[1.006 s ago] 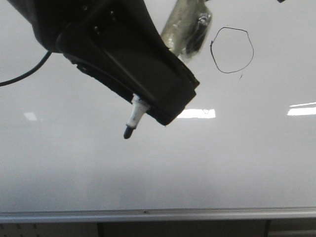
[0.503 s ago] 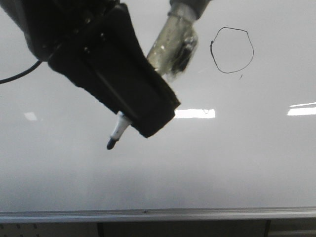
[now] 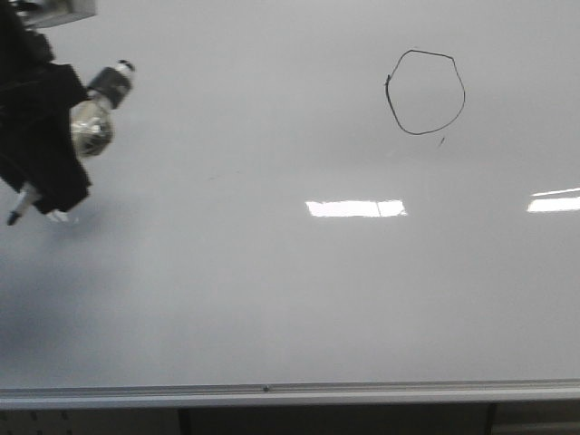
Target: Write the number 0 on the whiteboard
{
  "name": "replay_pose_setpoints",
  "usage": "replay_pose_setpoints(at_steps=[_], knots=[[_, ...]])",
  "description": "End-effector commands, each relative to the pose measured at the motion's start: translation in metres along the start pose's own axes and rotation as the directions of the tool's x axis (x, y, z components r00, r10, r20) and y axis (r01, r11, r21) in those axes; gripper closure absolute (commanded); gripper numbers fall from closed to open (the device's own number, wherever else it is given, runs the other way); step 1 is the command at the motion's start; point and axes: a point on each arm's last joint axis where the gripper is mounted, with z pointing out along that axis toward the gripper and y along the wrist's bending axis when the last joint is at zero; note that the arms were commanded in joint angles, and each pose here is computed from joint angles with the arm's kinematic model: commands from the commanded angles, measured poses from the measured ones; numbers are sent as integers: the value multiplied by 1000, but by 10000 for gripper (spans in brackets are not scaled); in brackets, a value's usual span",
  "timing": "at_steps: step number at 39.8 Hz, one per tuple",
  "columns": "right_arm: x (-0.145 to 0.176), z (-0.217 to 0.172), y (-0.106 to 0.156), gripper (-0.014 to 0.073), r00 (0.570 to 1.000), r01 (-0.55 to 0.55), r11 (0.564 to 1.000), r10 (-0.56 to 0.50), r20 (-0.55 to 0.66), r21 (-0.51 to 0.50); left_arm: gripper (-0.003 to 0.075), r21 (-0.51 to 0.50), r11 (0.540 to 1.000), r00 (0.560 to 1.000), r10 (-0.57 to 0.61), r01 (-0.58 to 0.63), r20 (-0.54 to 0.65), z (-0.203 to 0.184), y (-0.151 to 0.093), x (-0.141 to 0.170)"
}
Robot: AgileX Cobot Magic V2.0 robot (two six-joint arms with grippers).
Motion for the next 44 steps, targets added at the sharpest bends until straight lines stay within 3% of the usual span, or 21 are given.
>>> replay_pose_setpoints(at_steps=[1,5,10,13,17,27,44], knots=[[8,-21,-2,183,986,-7,992,-15,169,125,739,-90,984,982,-146,157,117,-27,33,-3],[35,-32,0,244,976,-17,985,-21,215,174,739,-147,948,950,-256,283,176,-38,71,5],[63,-40,5,476,975,-14,985,-25,222,172,739,-206,890,892,-338,406,299,-53,112,14],[71,-42,7,584,974,-11,986,-28,225,168,739,-228,867,865,-348,444,361,-60,125,16],[72,-44,8,657,974,-8,986,-30,226,165,739,-246,853,847,-337,459,411,-64,132,15],[71,-44,7,663,971,-10,985,-31,236,174,739,-274,846,837,-304,457,455,-60,146,2],[71,-44,7,663,971,-10,985,-31,235,174,738,-240,863,876,-361,443,319,-40,170,-26]])
